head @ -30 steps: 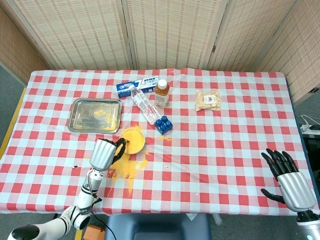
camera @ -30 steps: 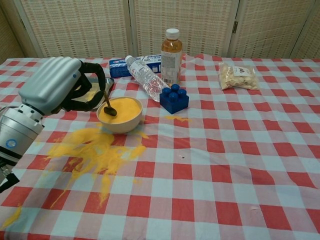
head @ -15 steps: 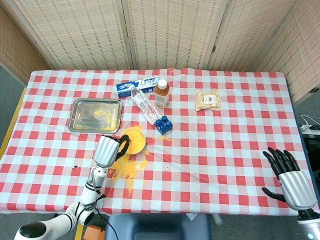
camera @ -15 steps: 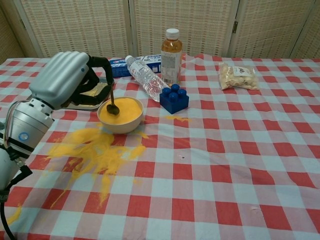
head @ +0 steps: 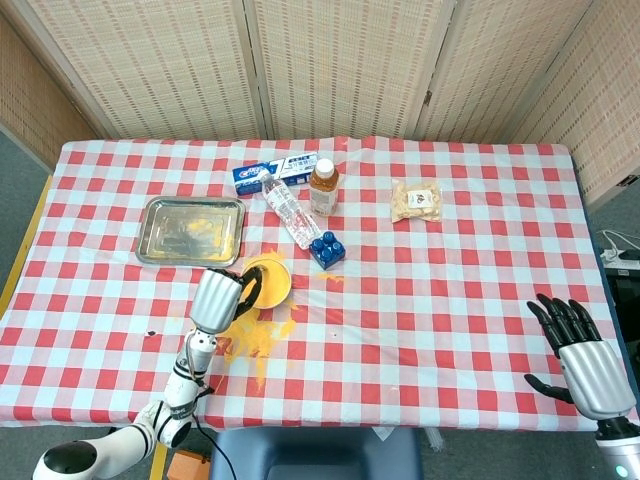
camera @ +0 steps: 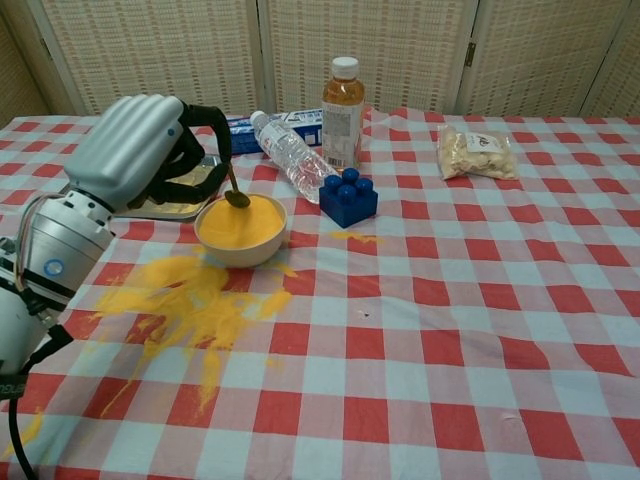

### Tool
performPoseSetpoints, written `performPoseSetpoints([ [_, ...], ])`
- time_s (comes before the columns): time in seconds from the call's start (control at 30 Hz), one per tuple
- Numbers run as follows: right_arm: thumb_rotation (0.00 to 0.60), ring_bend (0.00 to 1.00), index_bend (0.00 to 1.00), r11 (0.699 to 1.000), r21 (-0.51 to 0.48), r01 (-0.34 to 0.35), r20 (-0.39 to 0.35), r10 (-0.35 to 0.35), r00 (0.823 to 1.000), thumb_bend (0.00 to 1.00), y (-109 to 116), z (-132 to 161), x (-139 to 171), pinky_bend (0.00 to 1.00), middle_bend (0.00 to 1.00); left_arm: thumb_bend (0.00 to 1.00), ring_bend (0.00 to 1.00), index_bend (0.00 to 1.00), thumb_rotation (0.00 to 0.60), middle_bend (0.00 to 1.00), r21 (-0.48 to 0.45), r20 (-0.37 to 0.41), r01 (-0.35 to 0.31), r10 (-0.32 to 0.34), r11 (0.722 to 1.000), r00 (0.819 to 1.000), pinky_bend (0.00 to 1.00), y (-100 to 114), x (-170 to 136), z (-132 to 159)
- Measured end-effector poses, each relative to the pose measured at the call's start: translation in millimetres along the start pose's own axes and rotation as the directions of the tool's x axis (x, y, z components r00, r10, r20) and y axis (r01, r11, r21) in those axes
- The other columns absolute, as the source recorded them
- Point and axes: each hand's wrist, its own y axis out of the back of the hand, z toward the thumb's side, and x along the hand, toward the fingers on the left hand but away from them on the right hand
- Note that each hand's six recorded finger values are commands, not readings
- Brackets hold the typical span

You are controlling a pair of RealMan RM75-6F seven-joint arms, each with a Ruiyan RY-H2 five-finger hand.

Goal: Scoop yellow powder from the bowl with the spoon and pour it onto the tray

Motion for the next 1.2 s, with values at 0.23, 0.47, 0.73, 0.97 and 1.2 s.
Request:
performPoseSetpoints([
  [0.23,0.6,0.0,0.0,1.0,-0.001,0.0,-0.001,0.0,1.0,0.0,0.3,-0.1,0.1,0.0,0.0,0.69,1.0,0.86,0.6,1.0,-0.001,-0.004,0.013,-0.013,1.0,1.0,1.0,-2.2,-2.6,-0.4],
  [0.47,0.6,0.0,0.0,1.0,-0.001,0.005,-0.004,-0.005,1.0,0.0,1.2,0.5,0.9,0.0,0.0,0.68,1.0,0.86,0.6,1.0,-0.022,-0.008,0.036,-0.037,0.999,0.999,1.0,-6.2,-10.0,1.5],
  [0.73,0.6,0.0,0.0,1.0,-0.001,0.012,-0.015,-0.012,1.0,0.0,2.0,3.0,3.8,0.0,0.0,0.68,1.0,0.86,0.6,1.0,-0.067,-0.017,0.062,-0.063,0.996,0.998,1.0,-2.2,-19.6,8.0],
  [0.97,0.6,0.0,0.0,1.0,0.002,0.014,-0.021,-0.014,1.0,0.0,1.9,4.7,5.4,0.0,0.0,0.68,1.0,0.86,0.6,1.0,-0.1,-0.022,0.095,-0.098,0.99,0.995,1.0,7.2,-31.4,13.6],
  [1.2,0.6,0.0,0.0,1.0,0.003,0.012,-0.028,-0.012,1.0,0.0,1.3,6.6,6.8,0.0,0.0,0.68,1.0,0.86,0.6,1.0,-0.089,-0.023,0.077,-0.079,0.993,0.997,1.0,24.0,-33.6,12.4],
])
